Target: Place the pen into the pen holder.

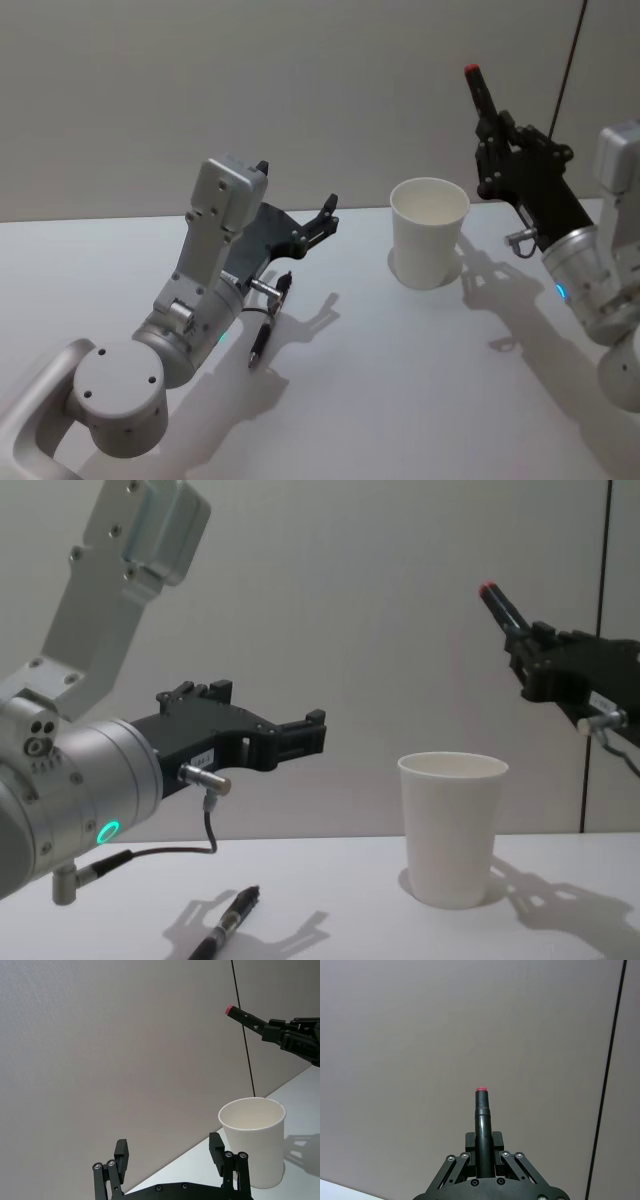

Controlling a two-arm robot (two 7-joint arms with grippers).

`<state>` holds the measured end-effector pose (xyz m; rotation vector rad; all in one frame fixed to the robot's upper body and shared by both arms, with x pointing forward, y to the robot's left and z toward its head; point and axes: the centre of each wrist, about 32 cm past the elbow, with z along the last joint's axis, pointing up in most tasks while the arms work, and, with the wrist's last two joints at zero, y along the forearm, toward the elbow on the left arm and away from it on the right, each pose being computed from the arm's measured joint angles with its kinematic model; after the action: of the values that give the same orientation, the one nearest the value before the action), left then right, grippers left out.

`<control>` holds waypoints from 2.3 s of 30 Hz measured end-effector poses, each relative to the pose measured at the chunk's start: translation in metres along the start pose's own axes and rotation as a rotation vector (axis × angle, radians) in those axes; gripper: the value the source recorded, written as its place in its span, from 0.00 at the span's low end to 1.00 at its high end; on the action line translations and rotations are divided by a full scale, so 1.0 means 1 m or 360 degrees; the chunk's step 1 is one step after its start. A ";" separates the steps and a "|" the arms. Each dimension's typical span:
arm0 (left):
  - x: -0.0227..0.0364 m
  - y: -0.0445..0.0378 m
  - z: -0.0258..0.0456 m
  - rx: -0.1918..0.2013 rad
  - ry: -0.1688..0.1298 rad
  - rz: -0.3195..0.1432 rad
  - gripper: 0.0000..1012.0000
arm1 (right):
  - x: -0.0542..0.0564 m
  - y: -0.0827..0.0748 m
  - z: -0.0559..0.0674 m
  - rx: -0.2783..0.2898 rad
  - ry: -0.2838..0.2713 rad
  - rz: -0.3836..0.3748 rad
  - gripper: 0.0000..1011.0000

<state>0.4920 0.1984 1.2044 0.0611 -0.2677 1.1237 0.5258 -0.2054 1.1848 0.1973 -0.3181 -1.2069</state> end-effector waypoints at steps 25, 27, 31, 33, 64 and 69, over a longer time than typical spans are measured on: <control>0.0000 0.0000 0.0000 0.0000 0.0000 0.0000 0.99 | -0.010 0.039 -0.024 0.0095 -0.0075 0.0101 0.18; 0.0000 0.0000 0.0000 0.0000 0.0000 0.0000 0.99 | -0.012 0.042 -0.026 0.0096 -0.0076 0.0110 0.18; 0.0000 0.0000 0.0000 0.0000 0.0000 0.0000 0.99 | -0.015 0.046 -0.030 0.0096 -0.0079 0.0123 0.18; 0.0000 0.0000 0.0000 0.0000 0.0000 0.0000 0.99 | -0.017 0.049 -0.033 0.0095 -0.0082 0.0132 0.18; 0.0000 0.0000 0.0000 0.0000 0.0000 0.0000 0.99 | -0.029 0.057 -0.060 0.0054 -0.0137 0.0196 0.30; 0.0000 0.0000 0.0000 0.0000 0.0000 0.0000 0.99 | -0.029 0.057 -0.062 0.0049 -0.0142 0.0197 0.43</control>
<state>0.4920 0.1984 1.2044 0.0611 -0.2677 1.1237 0.5878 -0.1598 1.1410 0.1483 -0.4210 -1.0906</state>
